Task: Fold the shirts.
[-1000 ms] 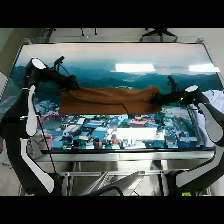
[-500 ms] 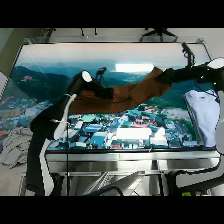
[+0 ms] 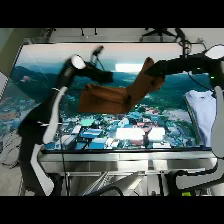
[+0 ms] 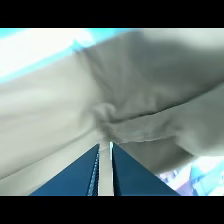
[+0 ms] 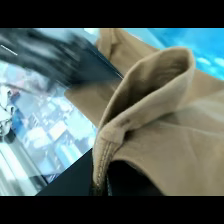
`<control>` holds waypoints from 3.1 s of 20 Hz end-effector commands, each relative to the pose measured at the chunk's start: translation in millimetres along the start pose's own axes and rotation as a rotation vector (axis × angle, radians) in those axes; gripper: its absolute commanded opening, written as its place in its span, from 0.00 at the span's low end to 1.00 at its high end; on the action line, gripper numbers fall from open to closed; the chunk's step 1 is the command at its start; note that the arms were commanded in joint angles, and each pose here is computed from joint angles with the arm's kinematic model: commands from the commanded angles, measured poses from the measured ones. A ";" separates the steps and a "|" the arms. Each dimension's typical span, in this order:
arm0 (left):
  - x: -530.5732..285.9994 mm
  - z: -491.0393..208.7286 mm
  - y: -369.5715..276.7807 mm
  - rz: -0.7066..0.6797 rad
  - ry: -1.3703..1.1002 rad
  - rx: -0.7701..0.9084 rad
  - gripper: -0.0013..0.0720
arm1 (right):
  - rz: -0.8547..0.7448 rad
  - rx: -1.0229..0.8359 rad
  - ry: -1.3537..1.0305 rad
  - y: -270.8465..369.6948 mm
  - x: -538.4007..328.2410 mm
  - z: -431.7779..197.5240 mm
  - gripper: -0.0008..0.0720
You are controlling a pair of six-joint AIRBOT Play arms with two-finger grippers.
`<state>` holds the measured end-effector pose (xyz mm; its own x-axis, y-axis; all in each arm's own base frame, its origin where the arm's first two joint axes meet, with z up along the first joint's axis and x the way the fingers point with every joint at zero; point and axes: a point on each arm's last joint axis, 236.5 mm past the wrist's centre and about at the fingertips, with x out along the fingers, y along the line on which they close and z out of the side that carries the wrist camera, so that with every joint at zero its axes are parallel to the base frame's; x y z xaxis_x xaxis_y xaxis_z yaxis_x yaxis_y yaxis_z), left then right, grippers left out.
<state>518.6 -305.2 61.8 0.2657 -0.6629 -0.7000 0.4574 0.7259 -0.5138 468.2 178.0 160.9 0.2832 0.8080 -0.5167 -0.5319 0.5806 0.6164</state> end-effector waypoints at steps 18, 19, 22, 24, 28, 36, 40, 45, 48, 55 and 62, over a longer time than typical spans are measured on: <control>-201.1 -56.3 94.3 0.081 -0.052 -0.238 0.15 | 0.037 0.034 0.163 38.4 230.2 -38.2 0.48; -201.0 -57.3 93.9 0.080 -0.048 -0.238 0.15 | -0.028 0.065 0.204 15.6 200.1 -38.1 0.51; -201.2 -58.1 94.1 0.080 -0.044 -0.222 0.15 | -0.206 0.187 0.290 -48.3 126.1 -48.4 0.53; -201.0 -61.9 92.3 0.074 -0.027 -0.208 0.15 | -0.290 0.294 0.345 -87.9 108.2 -72.4 0.54; -200.9 -63.5 91.4 0.072 -0.019 -0.190 0.15 | -0.301 0.424 0.371 -117.7 135.3 -119.5 0.78; -200.9 -63.1 91.7 0.073 -0.020 -0.179 0.15 | -0.136 0.470 0.344 -97.0 214.0 -139.0 0.78; -200.9 -63.8 91.3 0.072 -0.017 -0.179 0.15 | -0.087 0.465 0.298 -87.8 220.5 -127.1 0.21; -200.8 -68.5 90.8 0.071 0.003 -0.180 0.15 | -0.047 0.360 0.231 -55.0 151.0 -75.6 0.03; -200.7 -74.4 87.5 0.060 0.029 -0.181 0.15 | -0.078 0.246 0.026 -21.2 44.6 -2.1 0.03; -200.6 -78.3 85.0 0.052 0.046 -0.212 0.15 | -0.343 0.134 -0.497 14.1 -212.5 69.1 0.03; -200.5 -72.4 87.9 0.062 0.019 -0.218 0.15 | -0.522 0.301 -0.705 -114.4 -329.4 52.7 0.03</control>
<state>439.9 -95.8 119.8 0.2517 -0.6164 -0.7461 0.2489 0.7862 -0.5656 471.7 -84.5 299.9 0.8570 0.3423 -0.3853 -0.0705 0.8185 0.5702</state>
